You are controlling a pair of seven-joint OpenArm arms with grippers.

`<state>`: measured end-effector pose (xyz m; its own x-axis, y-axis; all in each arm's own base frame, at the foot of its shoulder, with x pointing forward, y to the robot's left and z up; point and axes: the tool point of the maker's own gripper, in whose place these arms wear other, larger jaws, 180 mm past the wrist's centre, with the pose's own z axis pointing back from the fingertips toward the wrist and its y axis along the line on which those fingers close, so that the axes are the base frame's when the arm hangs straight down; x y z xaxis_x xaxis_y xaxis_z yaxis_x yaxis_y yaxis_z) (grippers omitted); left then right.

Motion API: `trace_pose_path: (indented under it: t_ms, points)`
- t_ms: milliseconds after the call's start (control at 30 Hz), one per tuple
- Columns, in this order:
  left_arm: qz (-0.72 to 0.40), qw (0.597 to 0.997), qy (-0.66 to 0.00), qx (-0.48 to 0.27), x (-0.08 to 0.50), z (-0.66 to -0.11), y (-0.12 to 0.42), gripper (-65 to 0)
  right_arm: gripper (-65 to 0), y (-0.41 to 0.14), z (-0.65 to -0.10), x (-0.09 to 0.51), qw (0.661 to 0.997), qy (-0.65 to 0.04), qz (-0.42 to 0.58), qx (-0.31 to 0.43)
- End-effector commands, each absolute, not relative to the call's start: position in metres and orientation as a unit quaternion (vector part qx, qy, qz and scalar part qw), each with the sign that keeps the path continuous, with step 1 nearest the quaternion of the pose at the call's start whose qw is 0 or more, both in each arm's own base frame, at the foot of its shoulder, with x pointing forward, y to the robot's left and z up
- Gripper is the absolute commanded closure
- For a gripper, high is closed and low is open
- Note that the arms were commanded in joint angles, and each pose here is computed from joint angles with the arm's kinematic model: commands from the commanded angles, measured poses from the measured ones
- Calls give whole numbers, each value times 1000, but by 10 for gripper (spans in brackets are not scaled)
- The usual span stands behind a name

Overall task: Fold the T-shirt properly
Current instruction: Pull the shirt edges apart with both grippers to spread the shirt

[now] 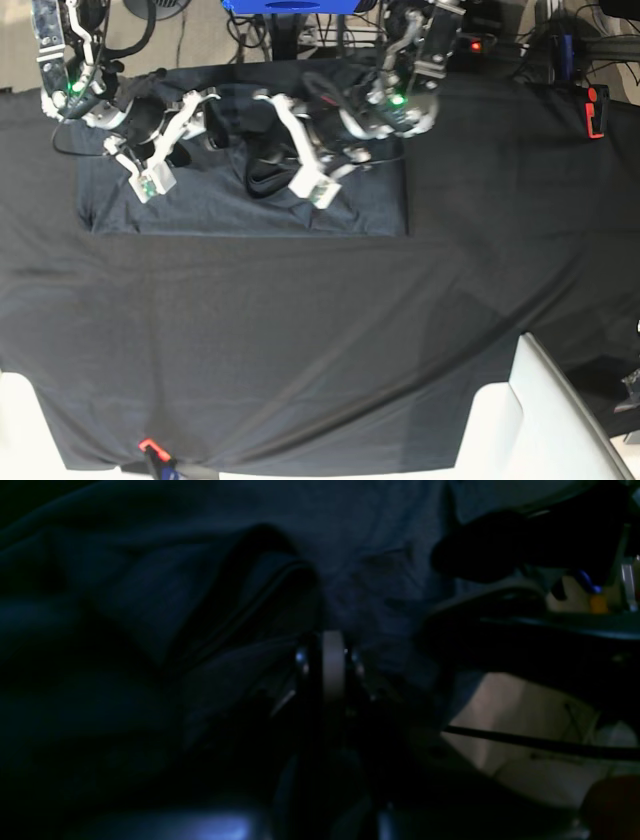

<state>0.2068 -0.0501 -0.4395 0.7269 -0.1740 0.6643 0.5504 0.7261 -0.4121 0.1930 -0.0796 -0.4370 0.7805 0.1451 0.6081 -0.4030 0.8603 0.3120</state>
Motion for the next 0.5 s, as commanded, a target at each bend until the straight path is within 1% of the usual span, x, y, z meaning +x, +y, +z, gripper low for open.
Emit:
trace_pose_path:
  t_ms: [0,233,467]
  points:
    - [-207,863,-329,-322,216,-425,-59,0,-365,-79,-425,202,909,-319,149,223]
    - [-223,852,-340,-331,225,-414,-74,0,-365,-79,-425,202,909,-319,149,223]
    - [-216,851,-335,-341,233,-416,-88,0,-365,-79,-424,204,908,-321,150,223]
